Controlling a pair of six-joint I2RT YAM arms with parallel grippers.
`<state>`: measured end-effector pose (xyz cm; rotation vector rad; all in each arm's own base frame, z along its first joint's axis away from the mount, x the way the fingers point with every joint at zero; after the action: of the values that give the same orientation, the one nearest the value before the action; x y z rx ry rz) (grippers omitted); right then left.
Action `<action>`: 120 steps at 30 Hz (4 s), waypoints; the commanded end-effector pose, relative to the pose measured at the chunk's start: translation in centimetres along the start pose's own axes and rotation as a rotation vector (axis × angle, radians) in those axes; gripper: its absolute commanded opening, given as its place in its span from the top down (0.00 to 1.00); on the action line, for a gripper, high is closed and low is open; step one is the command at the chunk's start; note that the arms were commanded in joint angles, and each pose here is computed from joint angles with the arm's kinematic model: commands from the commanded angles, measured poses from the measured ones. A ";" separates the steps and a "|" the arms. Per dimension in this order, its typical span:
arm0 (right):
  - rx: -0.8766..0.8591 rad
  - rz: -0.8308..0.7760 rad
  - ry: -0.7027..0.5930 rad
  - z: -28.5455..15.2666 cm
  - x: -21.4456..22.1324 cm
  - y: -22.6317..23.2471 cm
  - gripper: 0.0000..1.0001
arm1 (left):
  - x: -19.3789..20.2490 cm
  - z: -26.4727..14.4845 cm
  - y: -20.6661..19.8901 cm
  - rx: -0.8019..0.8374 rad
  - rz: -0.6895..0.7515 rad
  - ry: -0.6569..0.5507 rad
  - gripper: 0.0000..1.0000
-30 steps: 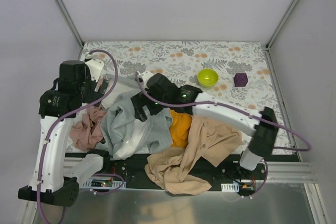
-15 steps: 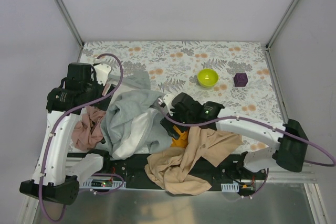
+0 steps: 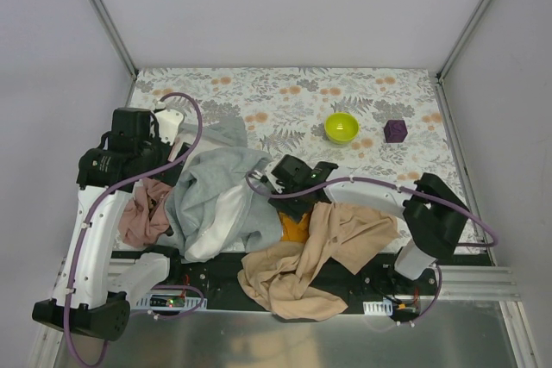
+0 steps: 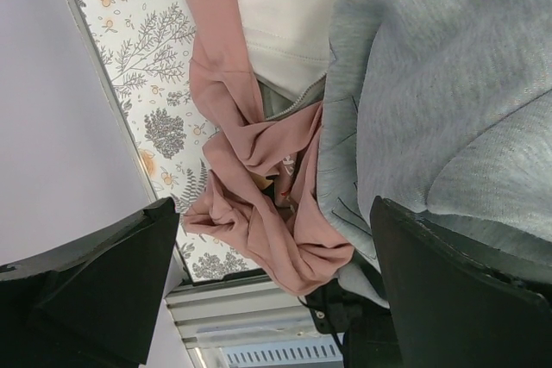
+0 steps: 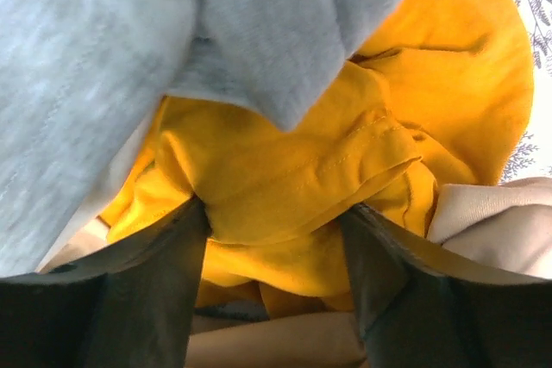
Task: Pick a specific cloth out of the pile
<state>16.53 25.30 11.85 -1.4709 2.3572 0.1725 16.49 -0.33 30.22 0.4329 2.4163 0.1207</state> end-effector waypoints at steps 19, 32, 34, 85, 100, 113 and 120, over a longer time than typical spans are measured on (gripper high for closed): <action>0.194 0.320 -0.781 -23.0 -10.0 -8.1 1.00 | -0.1 -0.3 -0.2 0.016 -0.008 -0.018 0.03; 0.572 0.490 -1.608 -43.7 -17.1 -21.0 1.00 | 0.0 -0.1 -0.1 0.010 -0.006 -0.011 0.03; 0.654 0.474 -1.693 -44.5 -18.4 -24.1 1.00 | 0.0 0.0 -0.1 0.012 -0.008 -0.013 0.03; 0.583 0.908 -0.886 -13.3 3.8 -21.2 0.01 | -1.7 7.8 1.5 -0.202 -0.150 -0.143 0.01; 0.792 1.026 -0.834 -8.4 12.7 -16.9 0.01 | 2.4 16.0 1.2 -0.217 -0.403 -0.266 0.01; 0.817 1.022 -0.809 -8.0 13.1 -17.2 0.01 | 3.8 17.6 0.2 -0.162 -0.434 -0.237 0.01; 0.808 1.015 -0.809 -7.9 12.9 -17.2 0.01 | 4.0 17.7 0.2 -0.171 -0.427 -0.229 0.01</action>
<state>24.17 4.40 14.96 0.2039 1.9065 0.0257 24.51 0.69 13.93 -0.1248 2.2224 0.0961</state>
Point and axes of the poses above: each gripper's point midway between its finger pads, its own z axis out along the fingers, its own y axis along the line the jaws close on, x = y × z, the point moved 7 cm from there along -z, back along the fingers, and after that the axes turned 4 degrees about -z, right-handed, at the moved point
